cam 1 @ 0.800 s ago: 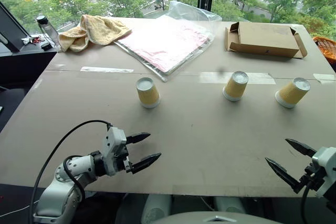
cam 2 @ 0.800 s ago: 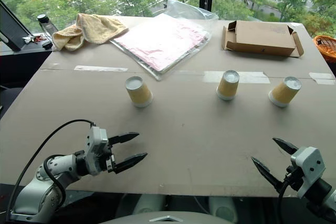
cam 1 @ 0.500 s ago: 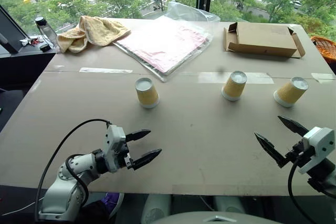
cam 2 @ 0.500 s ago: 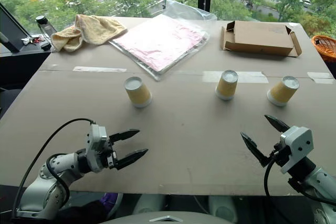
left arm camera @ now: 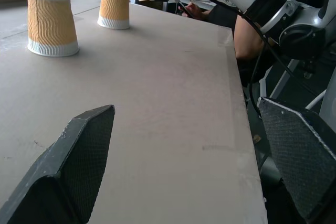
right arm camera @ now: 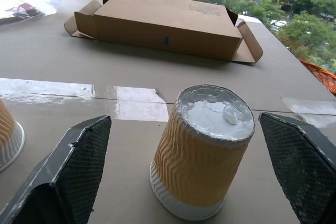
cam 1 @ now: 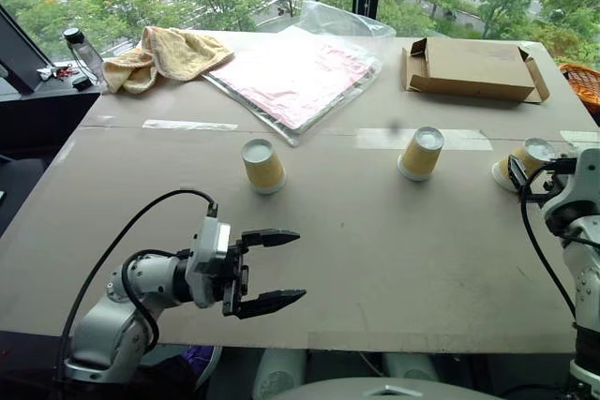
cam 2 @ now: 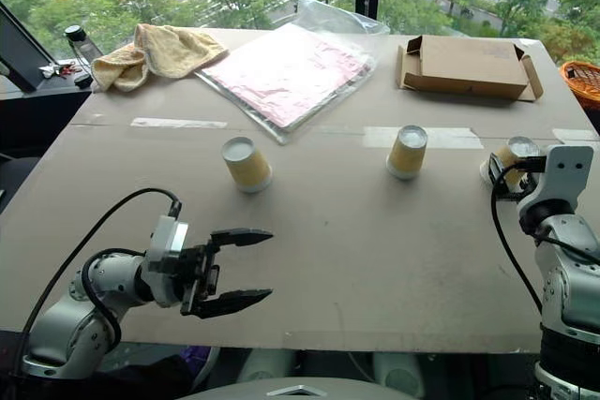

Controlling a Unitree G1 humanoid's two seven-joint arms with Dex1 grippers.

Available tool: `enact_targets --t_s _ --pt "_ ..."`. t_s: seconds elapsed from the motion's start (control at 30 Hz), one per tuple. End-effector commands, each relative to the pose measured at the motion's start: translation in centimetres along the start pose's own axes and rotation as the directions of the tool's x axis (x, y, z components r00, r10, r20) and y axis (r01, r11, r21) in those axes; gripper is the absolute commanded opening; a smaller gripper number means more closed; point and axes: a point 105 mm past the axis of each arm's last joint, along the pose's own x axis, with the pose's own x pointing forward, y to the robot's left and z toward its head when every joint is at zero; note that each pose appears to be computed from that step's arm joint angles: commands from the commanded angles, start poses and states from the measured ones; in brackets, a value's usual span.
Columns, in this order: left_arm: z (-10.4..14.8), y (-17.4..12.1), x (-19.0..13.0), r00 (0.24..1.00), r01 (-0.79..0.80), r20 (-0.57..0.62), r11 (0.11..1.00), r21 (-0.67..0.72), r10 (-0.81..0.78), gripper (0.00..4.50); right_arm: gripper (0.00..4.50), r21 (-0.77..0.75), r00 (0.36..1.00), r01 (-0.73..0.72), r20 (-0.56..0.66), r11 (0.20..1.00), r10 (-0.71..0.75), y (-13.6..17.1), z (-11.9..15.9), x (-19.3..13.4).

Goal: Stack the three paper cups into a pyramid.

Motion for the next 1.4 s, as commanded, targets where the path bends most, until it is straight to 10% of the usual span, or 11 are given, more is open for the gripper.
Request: enact_targets --t_s 0.03,0.33,0.53,0.73,0.87,1.0,1.4 --pt "1.3 -0.4 0.8 1.0 0.013 0.027 1.0 0.017 -0.013 4.5 4.45 0.066 0.999 0.041 0.033 0.997 -0.043 -1.4 1.3 0.9" --pt "2.3 0.1 1.3 0.999 -0.021 0.043 1.0 -0.002 0.021 4.5 4.45 0.122 1.0 0.03 0.001 0.992 -0.03 -1.9 0.0 3.2" --pt "2.6 0.2 1.7 0.999 -0.032 0.044 0.999 -0.009 0.033 4.5 2.08 0.046 0.999 0.022 0.038 0.999 -0.024 -2.5 0.4 3.3" --pt "1.8 0.8 1.0 0.997 -0.068 0.032 0.996 -0.055 0.07 4.5 1.97 0.005 0.967 -0.229 0.12 0.973 0.226 0.4 2.4 0.4" --pt "0.8 0.9 -0.7 0.994 -0.103 0.023 0.989 -0.109 0.107 4.5 1.97 -0.078 0.745 -0.658 0.08 0.749 0.662 7.6 3.3 -6.0" --pt "0.0 0.6 -2.7 0.989 -0.133 0.043 0.976 -0.173 0.143 4.5 1.97 -0.094 0.614 -0.784 0.026 0.613 0.789 12.4 2.5 -8.9" --pt "-0.9 -0.2 -6.2 0.972 -0.232 -0.006 0.962 -0.146 0.234 4.5 1.97 -0.114 0.615 -0.781 0.032 0.614 0.788 17.0 0.5 -7.7"
